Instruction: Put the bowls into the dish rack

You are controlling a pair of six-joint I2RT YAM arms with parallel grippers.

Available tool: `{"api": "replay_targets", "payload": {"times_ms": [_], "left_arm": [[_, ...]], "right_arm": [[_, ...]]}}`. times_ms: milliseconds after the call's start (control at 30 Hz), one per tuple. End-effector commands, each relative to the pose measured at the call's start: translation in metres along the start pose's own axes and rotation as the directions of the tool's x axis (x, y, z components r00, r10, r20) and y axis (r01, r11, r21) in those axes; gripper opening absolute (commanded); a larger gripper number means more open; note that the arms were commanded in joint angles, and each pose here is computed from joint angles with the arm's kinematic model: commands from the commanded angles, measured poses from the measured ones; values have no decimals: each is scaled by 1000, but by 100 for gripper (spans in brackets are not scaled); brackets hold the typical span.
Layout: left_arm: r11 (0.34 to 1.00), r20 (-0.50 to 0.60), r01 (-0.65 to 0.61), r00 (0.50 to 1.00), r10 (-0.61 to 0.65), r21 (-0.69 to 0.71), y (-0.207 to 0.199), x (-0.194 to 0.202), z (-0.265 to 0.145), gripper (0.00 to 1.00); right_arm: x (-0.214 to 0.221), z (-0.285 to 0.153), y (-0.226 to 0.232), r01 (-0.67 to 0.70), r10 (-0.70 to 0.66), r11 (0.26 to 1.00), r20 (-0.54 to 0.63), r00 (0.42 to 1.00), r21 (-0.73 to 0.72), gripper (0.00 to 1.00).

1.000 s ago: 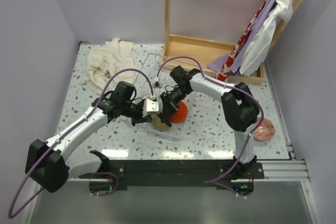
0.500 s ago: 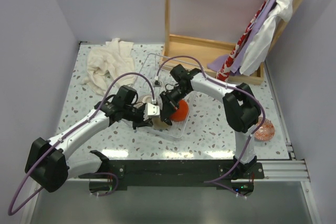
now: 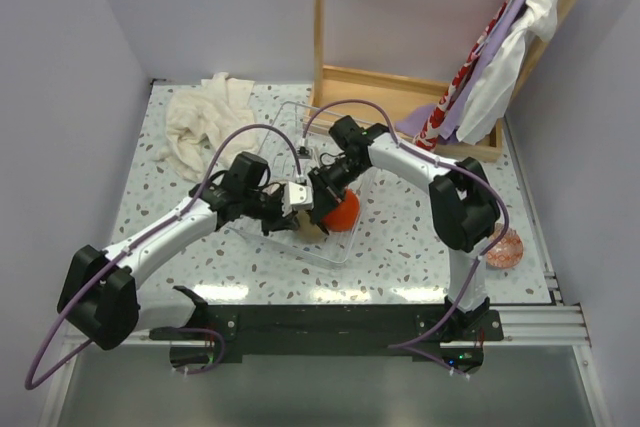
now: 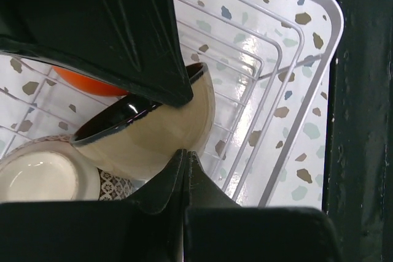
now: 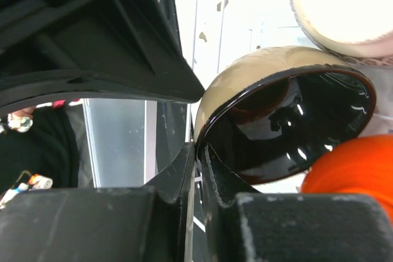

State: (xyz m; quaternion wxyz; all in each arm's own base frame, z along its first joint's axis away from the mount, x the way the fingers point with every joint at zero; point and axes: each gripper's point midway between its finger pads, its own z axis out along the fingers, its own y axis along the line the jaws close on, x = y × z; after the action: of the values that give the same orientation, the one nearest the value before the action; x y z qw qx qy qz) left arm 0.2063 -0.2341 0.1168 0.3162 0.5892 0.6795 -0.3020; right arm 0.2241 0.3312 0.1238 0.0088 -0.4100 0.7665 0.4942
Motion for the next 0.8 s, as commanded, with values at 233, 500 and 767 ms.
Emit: {"api": "replay_targets", "payload": {"times_ms": [233, 500, 767], "left_arm": [[998, 132, -26, 991, 32, -49, 28, -46, 11, 0], [997, 160, -25, 986, 36, -69, 39, -56, 18, 0], [996, 167, -21, 985, 35, -84, 44, -58, 19, 0]], "right_arm": [[-16, -54, -55, 131, -149, 885, 7, 989, 446, 35], [-8, -76, -55, 138, -165, 815, -4, 986, 563, 43], [1, -83, -48, 152, -179, 799, -11, 984, 582, 43]]}}
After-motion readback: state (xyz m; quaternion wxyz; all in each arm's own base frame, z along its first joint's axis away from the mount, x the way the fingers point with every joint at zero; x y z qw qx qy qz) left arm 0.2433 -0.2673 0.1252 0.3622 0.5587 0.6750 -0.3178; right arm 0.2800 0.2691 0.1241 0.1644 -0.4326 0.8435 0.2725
